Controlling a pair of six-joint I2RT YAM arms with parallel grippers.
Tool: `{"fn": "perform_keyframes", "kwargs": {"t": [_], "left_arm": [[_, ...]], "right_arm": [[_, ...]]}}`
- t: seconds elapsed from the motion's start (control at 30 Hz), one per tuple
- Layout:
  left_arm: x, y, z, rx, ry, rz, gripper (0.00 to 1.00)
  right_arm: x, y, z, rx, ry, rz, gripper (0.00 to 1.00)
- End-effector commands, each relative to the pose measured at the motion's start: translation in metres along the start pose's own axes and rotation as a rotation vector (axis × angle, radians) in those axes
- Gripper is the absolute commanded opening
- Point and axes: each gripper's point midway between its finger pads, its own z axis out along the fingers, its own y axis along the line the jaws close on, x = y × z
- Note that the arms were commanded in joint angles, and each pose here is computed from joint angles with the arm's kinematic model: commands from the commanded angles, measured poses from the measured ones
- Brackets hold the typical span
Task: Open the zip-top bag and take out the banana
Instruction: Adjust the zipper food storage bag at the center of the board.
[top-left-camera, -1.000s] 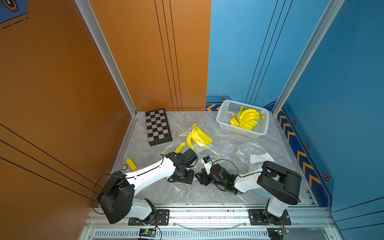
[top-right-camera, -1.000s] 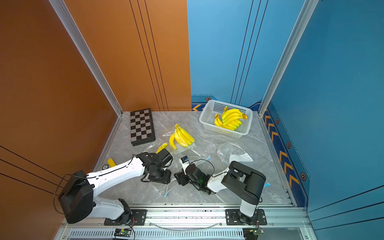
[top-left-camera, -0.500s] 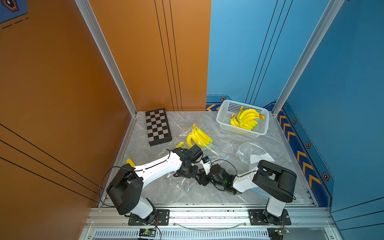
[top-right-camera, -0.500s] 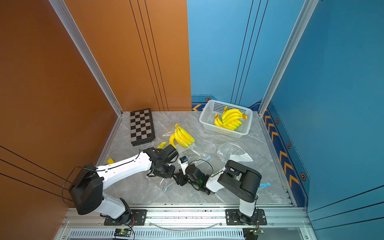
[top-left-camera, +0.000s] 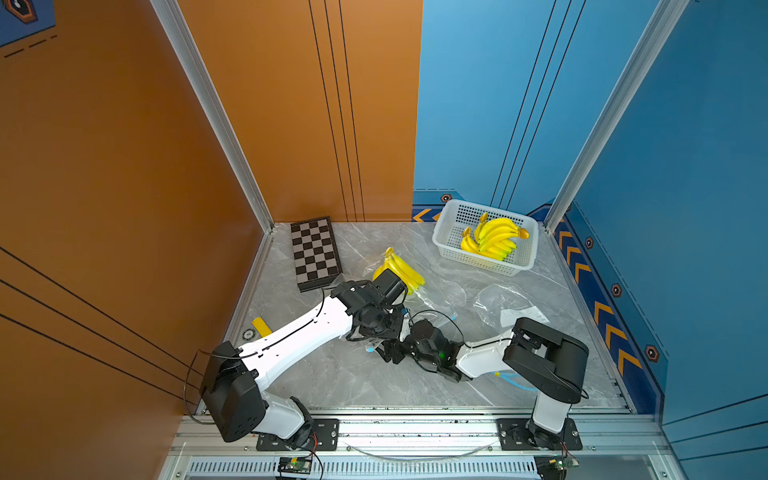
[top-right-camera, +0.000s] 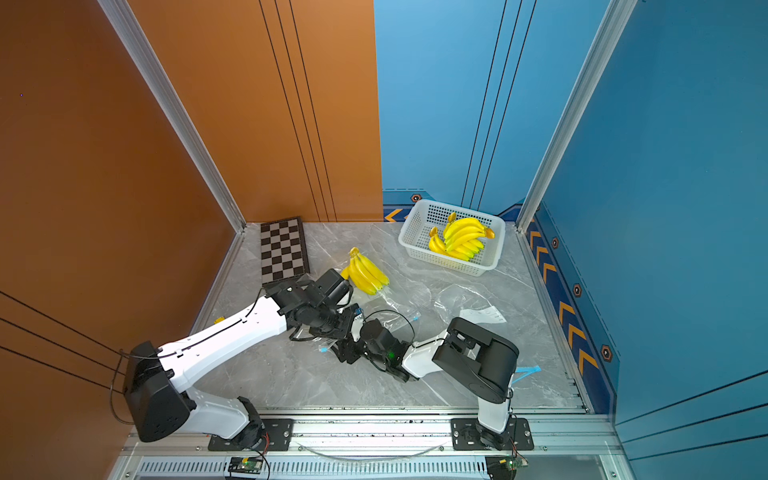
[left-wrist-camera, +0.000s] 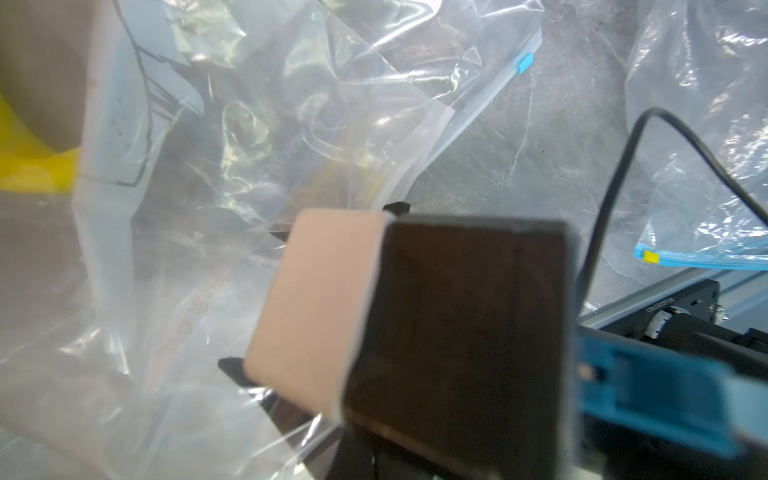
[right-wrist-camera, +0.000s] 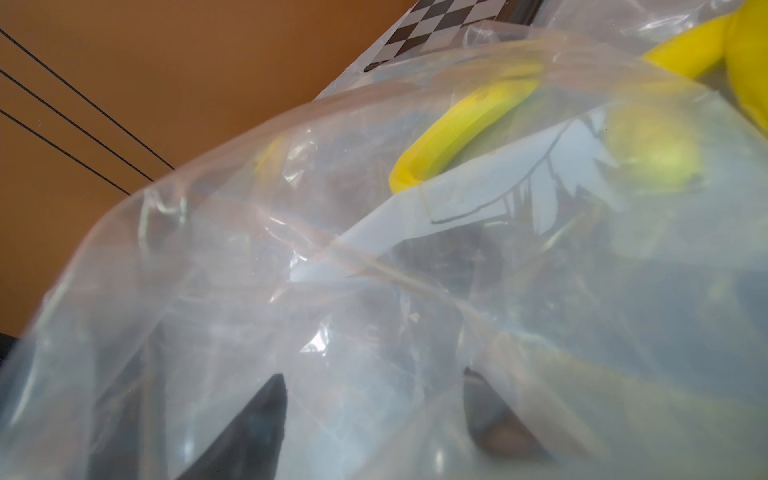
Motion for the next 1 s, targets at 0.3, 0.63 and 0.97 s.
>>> {"fn": "perform_keyframes", "kwargs": {"t": [0.3, 0.63, 0.97], "left_arm": [[0.018, 0.008, -0.013, 0.1, 0.009, -0.044, 0.0], [-0.007, 0.004, -0.02, 0.113, -0.058, -0.149, 0.0], [-0.052, -0.02, -0.041, 0.229, -0.219, -0.214, 0.0]], "right_arm": [[-0.071, -0.019, -0.038, 0.009, -0.077, 0.284, 0.11], [-0.064, 0.013, -0.011, -0.175, -0.071, 0.379, 0.02], [-0.017, 0.026, 0.047, -0.181, -0.009, 0.445, 0.0]]}}
